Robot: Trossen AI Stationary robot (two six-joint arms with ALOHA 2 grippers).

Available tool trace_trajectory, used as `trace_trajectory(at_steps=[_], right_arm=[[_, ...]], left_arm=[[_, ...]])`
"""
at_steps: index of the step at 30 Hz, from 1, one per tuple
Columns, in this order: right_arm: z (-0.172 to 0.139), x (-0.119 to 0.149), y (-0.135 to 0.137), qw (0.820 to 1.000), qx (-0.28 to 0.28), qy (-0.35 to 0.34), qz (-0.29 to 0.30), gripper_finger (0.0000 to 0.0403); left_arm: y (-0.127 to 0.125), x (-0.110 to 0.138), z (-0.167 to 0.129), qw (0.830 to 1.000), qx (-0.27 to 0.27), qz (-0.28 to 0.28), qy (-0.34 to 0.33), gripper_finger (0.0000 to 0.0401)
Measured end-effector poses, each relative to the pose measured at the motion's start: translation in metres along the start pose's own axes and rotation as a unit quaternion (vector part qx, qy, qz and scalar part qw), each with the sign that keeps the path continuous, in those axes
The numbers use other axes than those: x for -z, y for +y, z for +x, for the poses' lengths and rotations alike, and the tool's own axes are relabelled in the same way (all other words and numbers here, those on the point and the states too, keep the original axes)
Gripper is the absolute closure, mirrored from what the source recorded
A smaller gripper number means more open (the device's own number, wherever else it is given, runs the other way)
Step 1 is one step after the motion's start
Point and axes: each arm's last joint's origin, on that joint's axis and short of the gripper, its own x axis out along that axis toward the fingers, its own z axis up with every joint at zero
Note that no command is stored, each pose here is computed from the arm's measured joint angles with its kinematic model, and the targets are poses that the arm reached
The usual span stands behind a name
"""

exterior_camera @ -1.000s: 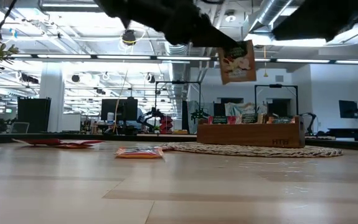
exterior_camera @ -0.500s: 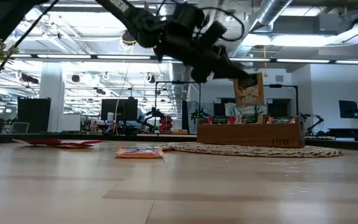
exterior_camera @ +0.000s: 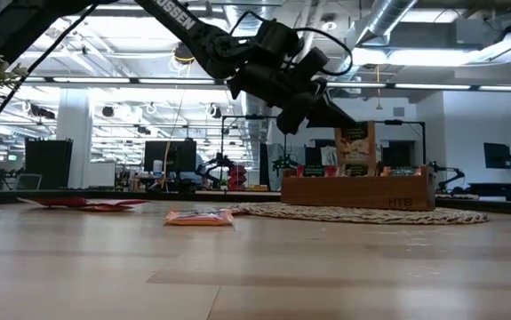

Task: Pick & Place Tea
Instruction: Put the brown tea bag into the middle section of the wooden organizer

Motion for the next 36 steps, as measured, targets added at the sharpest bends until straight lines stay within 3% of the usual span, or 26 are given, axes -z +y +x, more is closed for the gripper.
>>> trace_trajectory(at_steps=[10, 13, 20, 29, 31, 36], right_arm=[[0.000, 0.000, 0.000, 1.000, 0.000, 0.000, -0.001, 0.0294], [0.000, 0.000, 0.000, 1.000, 0.000, 0.000, -0.001, 0.0294], [0.000, 0.000, 0.000, 1.000, 0.000, 0.000, -0.002, 0.0295], [0.000, 0.000, 0.000, 1.000, -0.002, 0.002, -0.002, 0.0295], [0.000, 0.000, 0.000, 1.000, -0.002, 0.002, -0.001, 0.0295], [0.000, 0.000, 0.000, 1.000, -0.003, 0.002, -0.001, 0.0295]], left_arm=[[0.007, 0.006, -0.003, 0.999, -0.006, 0.042, 0.002, 0.0401], [0.021, 0.008, -0.008, 1.000, -0.012, -0.013, -0.008, 0.0401], [0.057, 0.015, -0.022, 0.990, 0.063, -0.107, -0.073, 0.0401], [0.058, 0.021, -0.019, 0.991, 0.069, -0.081, -0.083, 0.0401], [0.059, 0.031, -0.015, 0.994, 0.051, -0.078, -0.065, 0.0401], [0.059, 0.066, -0.003, 0.987, 0.078, -0.123, -0.062, 0.0401]])
